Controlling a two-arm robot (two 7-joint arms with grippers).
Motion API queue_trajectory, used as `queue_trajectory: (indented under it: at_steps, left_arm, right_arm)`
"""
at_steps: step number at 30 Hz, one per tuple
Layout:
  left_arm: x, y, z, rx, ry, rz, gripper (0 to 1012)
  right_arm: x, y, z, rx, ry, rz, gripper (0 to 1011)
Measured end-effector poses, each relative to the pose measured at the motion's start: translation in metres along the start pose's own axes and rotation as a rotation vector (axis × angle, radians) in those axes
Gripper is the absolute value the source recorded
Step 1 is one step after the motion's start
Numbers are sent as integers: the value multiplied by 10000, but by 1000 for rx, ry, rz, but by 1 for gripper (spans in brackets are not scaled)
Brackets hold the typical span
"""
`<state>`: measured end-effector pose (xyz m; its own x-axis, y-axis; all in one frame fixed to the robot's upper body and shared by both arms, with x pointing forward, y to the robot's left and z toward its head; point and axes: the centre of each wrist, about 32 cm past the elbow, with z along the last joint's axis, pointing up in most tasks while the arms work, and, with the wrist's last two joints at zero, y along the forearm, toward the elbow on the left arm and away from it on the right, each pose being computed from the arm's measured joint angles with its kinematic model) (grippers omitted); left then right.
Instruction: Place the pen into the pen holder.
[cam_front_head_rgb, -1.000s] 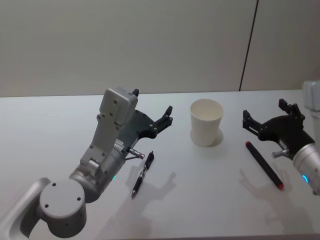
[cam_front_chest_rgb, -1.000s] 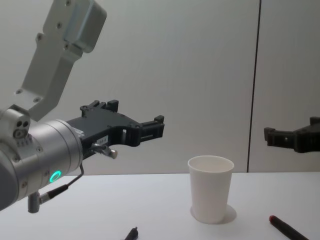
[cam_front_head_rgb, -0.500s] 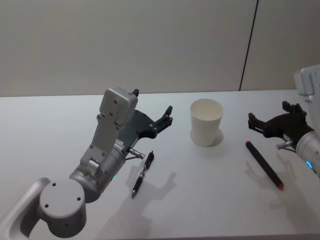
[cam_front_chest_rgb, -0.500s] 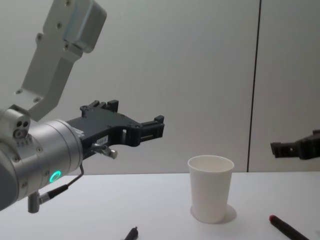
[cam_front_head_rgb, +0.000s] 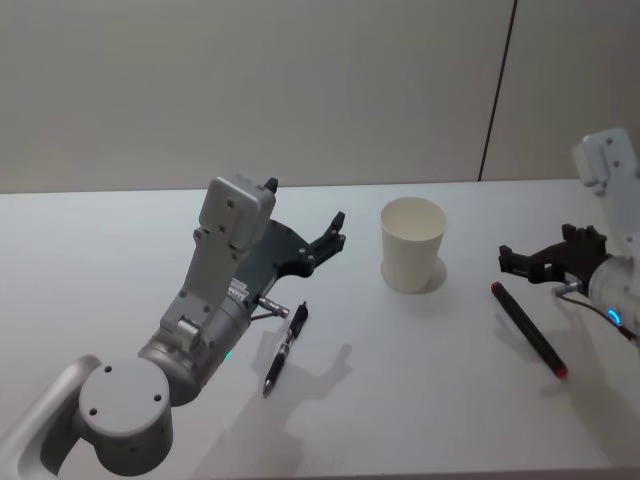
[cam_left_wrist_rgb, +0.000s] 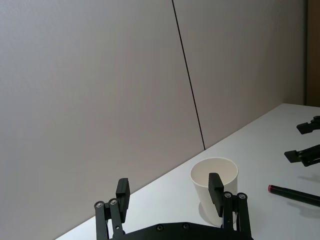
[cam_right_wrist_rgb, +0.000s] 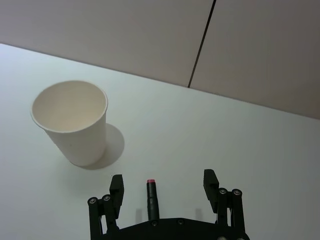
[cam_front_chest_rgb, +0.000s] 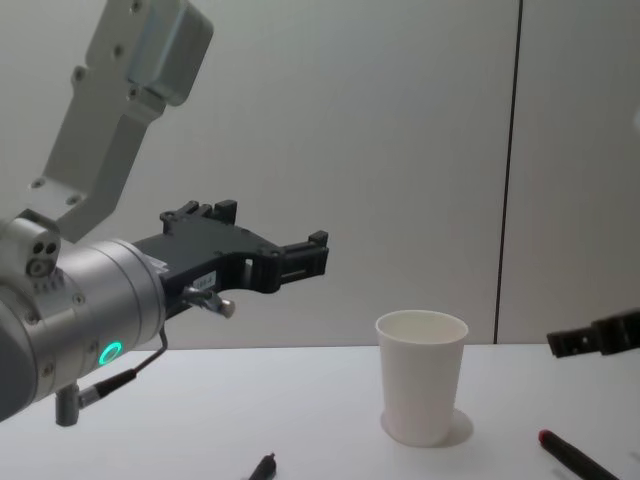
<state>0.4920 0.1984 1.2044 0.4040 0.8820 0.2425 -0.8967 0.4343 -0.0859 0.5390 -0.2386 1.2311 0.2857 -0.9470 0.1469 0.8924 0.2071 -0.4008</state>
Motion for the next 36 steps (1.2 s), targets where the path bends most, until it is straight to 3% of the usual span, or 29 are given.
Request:
queue_trajectory:
  at_steps: [22,36]
  left_arm:
    - [0,0,0,0,0,0,1003]
    - [0,0,0,0,0,0,1003]
  right_arm:
    - [34,467,-8,-185,10,56,1002]
    - [31,669,-33,-270,26,70,1002]
